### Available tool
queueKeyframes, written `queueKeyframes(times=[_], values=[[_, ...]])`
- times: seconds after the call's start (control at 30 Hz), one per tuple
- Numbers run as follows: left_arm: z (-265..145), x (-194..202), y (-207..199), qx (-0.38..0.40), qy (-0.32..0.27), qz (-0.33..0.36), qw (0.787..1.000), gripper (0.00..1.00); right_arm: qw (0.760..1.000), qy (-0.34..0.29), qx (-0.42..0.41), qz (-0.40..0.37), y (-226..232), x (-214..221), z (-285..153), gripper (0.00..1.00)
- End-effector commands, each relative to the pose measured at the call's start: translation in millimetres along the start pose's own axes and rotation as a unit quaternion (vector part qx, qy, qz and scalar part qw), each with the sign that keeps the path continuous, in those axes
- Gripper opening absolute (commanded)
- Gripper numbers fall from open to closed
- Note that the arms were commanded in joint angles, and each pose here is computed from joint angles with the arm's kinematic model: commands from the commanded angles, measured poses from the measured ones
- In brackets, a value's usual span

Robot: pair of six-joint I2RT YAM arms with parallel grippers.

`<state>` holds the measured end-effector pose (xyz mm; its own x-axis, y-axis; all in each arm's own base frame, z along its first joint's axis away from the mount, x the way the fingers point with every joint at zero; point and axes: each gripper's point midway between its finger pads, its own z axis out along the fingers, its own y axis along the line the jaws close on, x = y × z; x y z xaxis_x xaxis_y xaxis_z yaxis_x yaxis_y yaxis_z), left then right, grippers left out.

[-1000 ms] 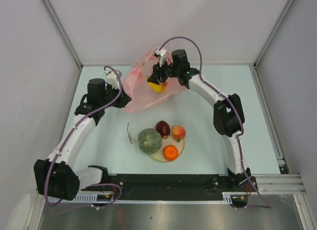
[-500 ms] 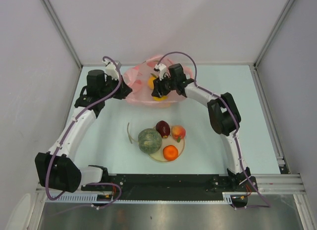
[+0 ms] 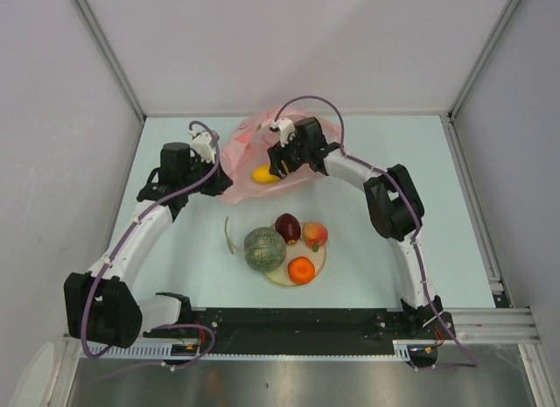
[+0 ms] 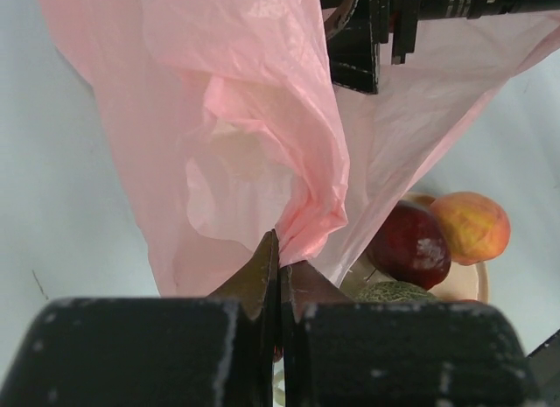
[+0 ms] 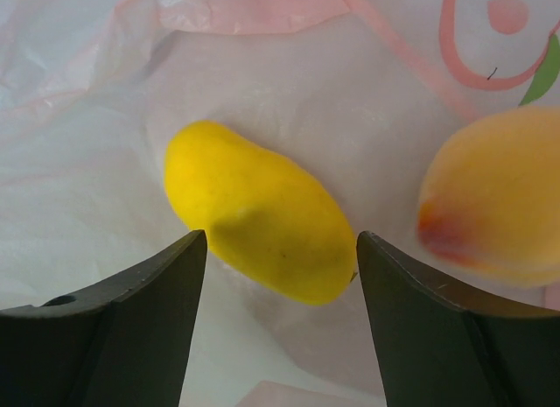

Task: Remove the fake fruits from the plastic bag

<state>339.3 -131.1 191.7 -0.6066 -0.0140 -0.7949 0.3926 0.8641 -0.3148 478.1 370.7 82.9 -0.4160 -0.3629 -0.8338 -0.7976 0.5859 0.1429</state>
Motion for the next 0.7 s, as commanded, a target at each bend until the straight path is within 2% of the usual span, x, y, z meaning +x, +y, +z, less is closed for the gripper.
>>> queueKeyframes(times=[0.0,0.17,0.37,0.57,0.67], values=[[-13.2,9.9,7.9,-0.02,-0.004,0.035,0.999,0.0,0.996,-0.032,0.008,-0.082,7.7,-35.9,-6.8,0.75],[-13.4,25.0,18.1,-0.043,0.013,0.04,0.998,0.0,0.992,-0.013,0.002,-0.128,14.3,-20.0,10.2,0.77],[-11.0,21.8,15.7,-0.036,0.007,0.033,0.999,0.0,0.984,0.004,-0.004,-0.178,15.7,-7.0,27.9,0.77],[-8.6,19.3,15.6,-0.034,0.006,0.03,0.999,0.0,0.981,0.004,-0.01,-0.195,15.7,-4.5,35.2,0.76],[-7.7,18.1,14.8,-0.032,0.006,0.029,0.999,0.0,0.981,0.012,-0.004,-0.193,11.3,-2.2,38.1,0.71]])
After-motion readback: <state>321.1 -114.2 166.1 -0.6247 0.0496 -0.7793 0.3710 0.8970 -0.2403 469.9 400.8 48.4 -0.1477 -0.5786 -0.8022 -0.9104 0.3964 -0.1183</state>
